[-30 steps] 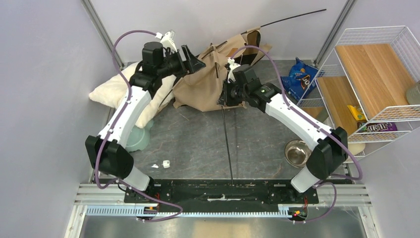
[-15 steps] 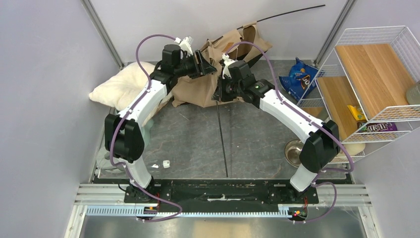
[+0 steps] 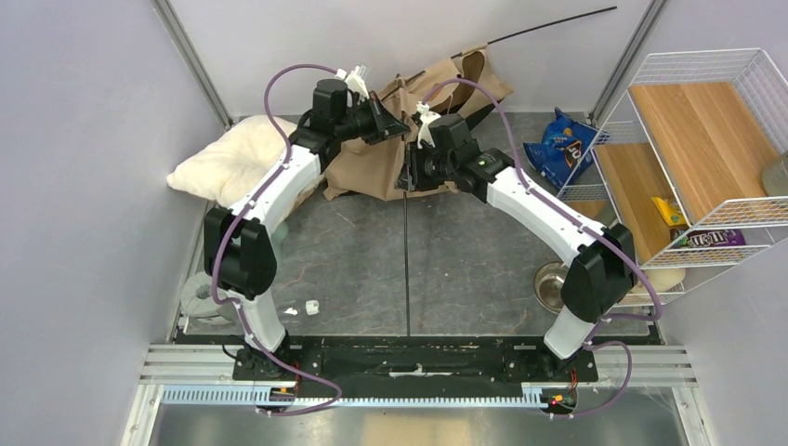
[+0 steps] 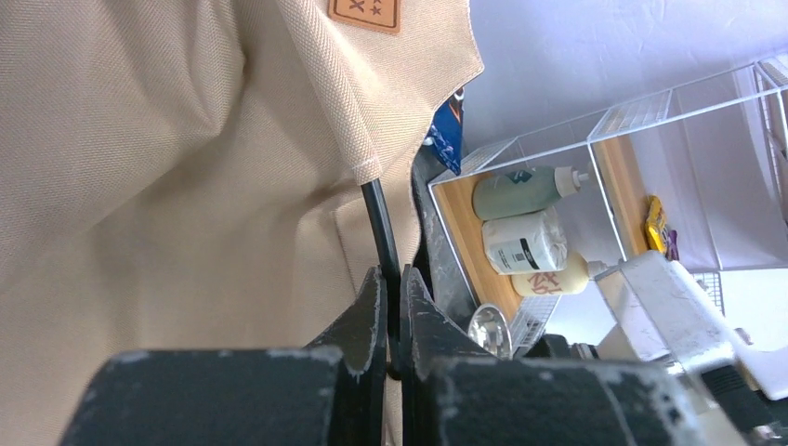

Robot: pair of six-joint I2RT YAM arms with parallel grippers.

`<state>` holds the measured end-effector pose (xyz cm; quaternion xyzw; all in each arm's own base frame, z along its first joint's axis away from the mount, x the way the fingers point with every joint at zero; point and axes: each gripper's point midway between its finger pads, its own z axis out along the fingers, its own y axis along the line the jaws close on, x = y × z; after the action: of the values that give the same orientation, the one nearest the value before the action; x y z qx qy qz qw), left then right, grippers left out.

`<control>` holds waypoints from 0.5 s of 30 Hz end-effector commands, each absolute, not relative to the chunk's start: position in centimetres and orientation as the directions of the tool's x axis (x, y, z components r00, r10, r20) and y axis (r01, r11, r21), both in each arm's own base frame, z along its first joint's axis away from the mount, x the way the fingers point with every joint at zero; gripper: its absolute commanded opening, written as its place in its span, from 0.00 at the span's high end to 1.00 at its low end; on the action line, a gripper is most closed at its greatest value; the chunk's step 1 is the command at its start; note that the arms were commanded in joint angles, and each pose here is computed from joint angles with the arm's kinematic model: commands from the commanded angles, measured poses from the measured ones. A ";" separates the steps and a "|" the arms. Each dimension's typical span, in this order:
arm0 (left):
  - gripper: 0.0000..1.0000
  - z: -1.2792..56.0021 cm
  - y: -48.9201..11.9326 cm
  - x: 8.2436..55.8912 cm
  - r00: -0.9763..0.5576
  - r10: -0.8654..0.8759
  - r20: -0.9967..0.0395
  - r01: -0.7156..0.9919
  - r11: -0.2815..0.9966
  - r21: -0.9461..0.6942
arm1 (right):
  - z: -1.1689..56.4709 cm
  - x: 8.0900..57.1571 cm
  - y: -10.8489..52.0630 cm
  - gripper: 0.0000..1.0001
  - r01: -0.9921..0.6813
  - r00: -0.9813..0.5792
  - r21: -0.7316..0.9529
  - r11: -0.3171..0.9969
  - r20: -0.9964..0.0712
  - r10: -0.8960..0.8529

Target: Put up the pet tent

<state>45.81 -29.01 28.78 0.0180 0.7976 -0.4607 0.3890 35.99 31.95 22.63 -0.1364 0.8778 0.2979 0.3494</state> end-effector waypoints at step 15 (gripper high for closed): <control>0.98 33.4 -29.5 49.4 -0.559 -0.431 -0.708 0.426 0.584 -0.691 | 16.5 25.0 25.2 0.49 -0.495 -0.780 0.414 0.764 -0.599 -0.181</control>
<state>45.33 -31.06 28.88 0.0055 0.8034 -0.4727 0.3621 28.30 26.73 17.35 -0.1684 0.8951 0.2872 0.2965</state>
